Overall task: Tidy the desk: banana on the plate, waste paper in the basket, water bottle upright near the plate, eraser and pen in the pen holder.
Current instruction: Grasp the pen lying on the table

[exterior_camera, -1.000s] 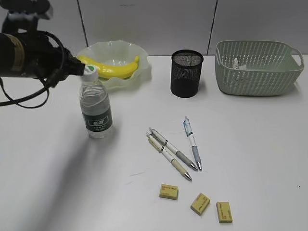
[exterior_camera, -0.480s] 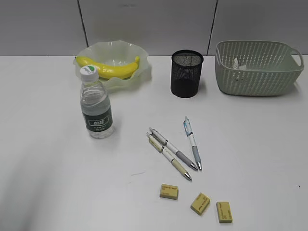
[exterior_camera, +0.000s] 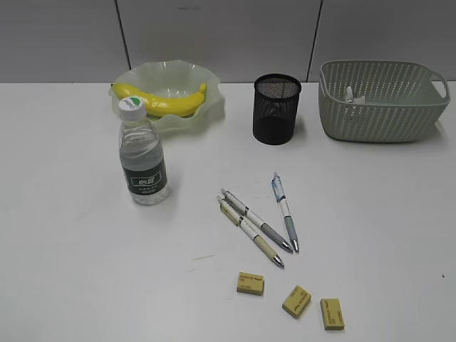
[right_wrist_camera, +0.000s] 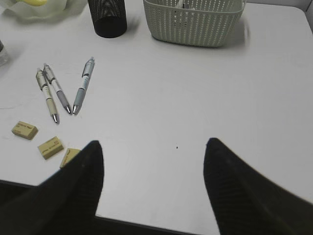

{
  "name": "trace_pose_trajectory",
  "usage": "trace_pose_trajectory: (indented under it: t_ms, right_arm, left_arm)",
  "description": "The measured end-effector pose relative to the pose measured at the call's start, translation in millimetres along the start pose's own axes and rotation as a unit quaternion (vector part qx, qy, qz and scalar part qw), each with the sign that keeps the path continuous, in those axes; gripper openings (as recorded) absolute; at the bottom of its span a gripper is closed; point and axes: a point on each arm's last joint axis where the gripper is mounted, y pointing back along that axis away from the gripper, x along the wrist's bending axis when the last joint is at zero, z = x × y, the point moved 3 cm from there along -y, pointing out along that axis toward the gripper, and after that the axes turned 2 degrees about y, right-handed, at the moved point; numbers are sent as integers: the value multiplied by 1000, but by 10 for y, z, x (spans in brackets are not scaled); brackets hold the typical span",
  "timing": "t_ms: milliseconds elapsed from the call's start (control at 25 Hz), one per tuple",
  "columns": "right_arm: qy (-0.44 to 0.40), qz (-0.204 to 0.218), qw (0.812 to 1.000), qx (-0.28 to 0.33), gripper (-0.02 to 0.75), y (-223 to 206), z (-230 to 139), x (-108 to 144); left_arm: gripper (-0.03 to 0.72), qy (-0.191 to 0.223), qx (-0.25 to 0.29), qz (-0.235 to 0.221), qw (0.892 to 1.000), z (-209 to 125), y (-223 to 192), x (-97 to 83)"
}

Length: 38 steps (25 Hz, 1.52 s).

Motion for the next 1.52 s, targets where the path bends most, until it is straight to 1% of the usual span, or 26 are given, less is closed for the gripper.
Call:
trace_pose_trajectory:
  t_ms: [160,280,400,520,640,720,800,880,960,1000,1120,1200,1280,1400,1520]
  right_arm:
    - [-3,23,1000,7,508,-60,85,48]
    - [10,64,998,26,485,-254,263,120]
    - [2,105,992,71,449,-588,456,179]
    - [-11,119,982,145,424,-1057,573,166]
    - [-29,121,971,204,406,-1686,668,161]
    - [-15,134,968,212,388,-2076,781,287]
    - [-2,148,959,241,379,-2537,810,506]
    - [-7,141,946,291,378,-3015,709,647]
    - [-16,129,934,334,390,-3394,634,713]
    - [-15,124,921,369,399,-3615,502,741]
    - [-16,120,893,435,424,-4005,300,816]
    - [-17,117,877,466,428,-4192,162,900]
    - [-7,115,870,480,428,-4315,102,1017]
    - [20,101,869,483,428,-4415,62,1151]
    - [41,84,868,488,411,-4480,-24,1207]
  left_arm:
    - [450,4,-53,-9,999,-78,154,22]
    - [430,3,-57,-10,998,-84,166,23]
    - [407,4,-56,-11,998,-86,164,19]
    - [380,4,-56,-11,998,-87,163,19]
    - [367,9,-57,0,998,-88,166,22]
    - [364,24,-60,28,998,-92,173,33]
    - [363,42,-63,63,995,-95,181,46]
    - [363,51,-64,81,993,-98,186,53]
    - [363,54,-65,87,993,-98,187,55]
    - [363,55,-65,88,993,-99,187,55]
    - [362,55,-65,88,993,-99,187,55]
    - [361,55,-65,88,993,-99,187,55]
    - [361,55,-65,88,993,-99,187,55]
    - [361,55,-65,88,993,-99,187,55]
    - [361,55,-65,88,993,-99,187,55]
